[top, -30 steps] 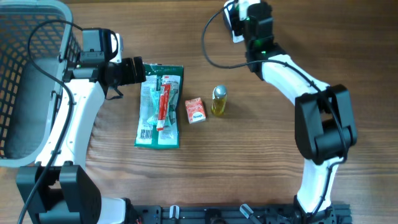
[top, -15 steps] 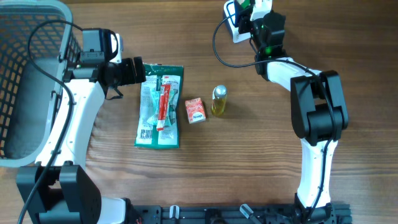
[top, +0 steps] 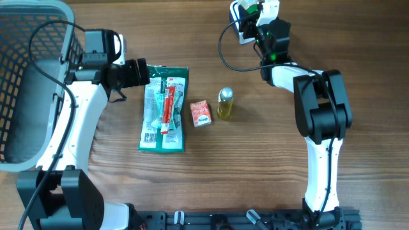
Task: Scan the item barcode
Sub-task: 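Move the jar right and set it down on the table, release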
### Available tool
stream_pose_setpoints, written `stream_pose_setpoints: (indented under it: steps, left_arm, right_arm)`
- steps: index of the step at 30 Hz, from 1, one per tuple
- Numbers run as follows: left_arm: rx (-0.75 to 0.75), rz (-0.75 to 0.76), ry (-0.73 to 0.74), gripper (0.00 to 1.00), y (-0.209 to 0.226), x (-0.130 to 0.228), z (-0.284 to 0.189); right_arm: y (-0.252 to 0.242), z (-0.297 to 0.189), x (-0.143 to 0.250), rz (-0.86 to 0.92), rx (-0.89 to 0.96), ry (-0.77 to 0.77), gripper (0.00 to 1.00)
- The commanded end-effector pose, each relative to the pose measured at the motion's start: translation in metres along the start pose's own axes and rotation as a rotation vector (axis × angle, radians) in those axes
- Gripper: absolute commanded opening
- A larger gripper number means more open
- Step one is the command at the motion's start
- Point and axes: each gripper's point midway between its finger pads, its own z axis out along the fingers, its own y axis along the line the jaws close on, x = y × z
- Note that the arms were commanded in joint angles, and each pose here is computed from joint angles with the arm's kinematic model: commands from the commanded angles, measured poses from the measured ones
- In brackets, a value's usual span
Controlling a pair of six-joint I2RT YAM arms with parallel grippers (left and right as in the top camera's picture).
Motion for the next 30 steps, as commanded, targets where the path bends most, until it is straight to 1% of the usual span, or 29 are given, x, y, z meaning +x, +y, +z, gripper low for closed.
stream_pose_setpoints:
  steps: [1, 3, 7, 8, 9, 10, 12, 13, 14, 17, 18, 19, 20, 21, 22, 23, 25, 27, 29, 30]
  left_arm:
    - [0.008, 0.014, -0.013, 1.00, -0.001, -0.004, -0.003]
    - [0.008, 0.014, -0.012, 1.00, -0.001, -0.004, -0.003]
    - [0.008, 0.014, -0.012, 1.00, -0.001, -0.004, -0.003]
    - [0.008, 0.014, -0.013, 1.00, -0.001, -0.004, -0.003]
    - [0.008, 0.014, -0.012, 1.00, -0.001, -0.004, -0.003]
    - [0.008, 0.014, -0.013, 1.00, -0.001, -0.004, -0.003]
    - [0.008, 0.014, -0.013, 1.00, -0.001, -0.004, -0.003]
    - [0.008, 0.014, -0.013, 1.00, -0.001, -0.004, -0.003]
    - [0.008, 0.014, -0.012, 1.00, -0.001, -0.004, -0.003]
    - [0.008, 0.014, -0.012, 1.00, -0.001, -0.004, -0.003]
    - [0.008, 0.014, -0.013, 1.00, -0.001, -0.004, -0.003]
    - [0.008, 0.014, -0.013, 1.00, -0.001, -0.004, -0.003]
    - [0.008, 0.014, -0.012, 1.00, -0.001, -0.004, -0.003]
    - [0.008, 0.014, -0.012, 1.00, -0.001, -0.004, -0.003]
    - [0.008, 0.014, -0.013, 1.00, -0.001, -0.004, -0.003]
    - [0.008, 0.014, -0.013, 0.99, -0.001, -0.004, -0.003]
    - [0.008, 0.014, -0.013, 1.00, -0.001, -0.004, -0.003]
    - [0.008, 0.014, -0.012, 1.00, -0.001, -0.004, -0.003]
    - [0.008, 0.014, -0.012, 1.00, -0.001, -0.004, -0.003]
    - [0.008, 0.014, -0.012, 1.00, -0.001, -0.004, -0.003]
  right_arm:
    - [0.007, 0.001, -0.034, 0.009, -0.034, -0.114, 0.04]
    - [0.011, -0.002, -0.055, 0.008, -0.037, -0.129, 0.04]
    - [0.028, -0.017, -0.115, 0.006, -0.071, -0.085, 0.04]
    - [0.033, -0.031, -0.141, 0.012, -0.066, -0.045, 0.04]
    - [0.035, -0.040, -0.153, 0.017, -0.061, -0.014, 0.04]
    - [0.039, -0.058, -0.167, 0.027, -0.051, 0.051, 0.04]
    - [0.044, -0.093, -0.179, 0.043, -0.031, 0.176, 0.04]
    - [0.045, -0.107, -0.182, 0.048, -0.025, 0.217, 0.04]
    - [0.048, -0.129, -0.181, 0.058, -0.013, 0.292, 0.04]
    - [0.050, -0.199, -0.156, 0.145, 0.048, 0.557, 0.05]
    - [0.049, -0.219, -0.141, 0.181, 0.077, 0.647, 0.08]
    - [0.046, -0.238, -0.123, 0.203, 0.118, 0.751, 0.10]
    - [0.042, -0.255, -0.106, 0.222, 0.164, 0.843, 0.10]
    - [0.037, -0.278, -0.083, 0.251, 0.231, 0.966, 0.10]
    - [0.034, -0.295, -0.067, 0.273, 0.278, 1.053, 0.11]
    - [0.032, -0.310, -0.051, 0.292, 0.312, 1.130, 0.14]
    - [0.031, -0.328, -0.024, 0.318, 0.349, 1.217, 0.18]
    - [0.028, -0.340, -0.004, 0.335, 0.382, 1.270, 0.22]
    - [0.025, -0.347, 0.012, 0.335, 0.399, 1.297, 0.26]
    - [0.020, -0.351, 0.020, 0.336, 0.440, 1.303, 0.26]
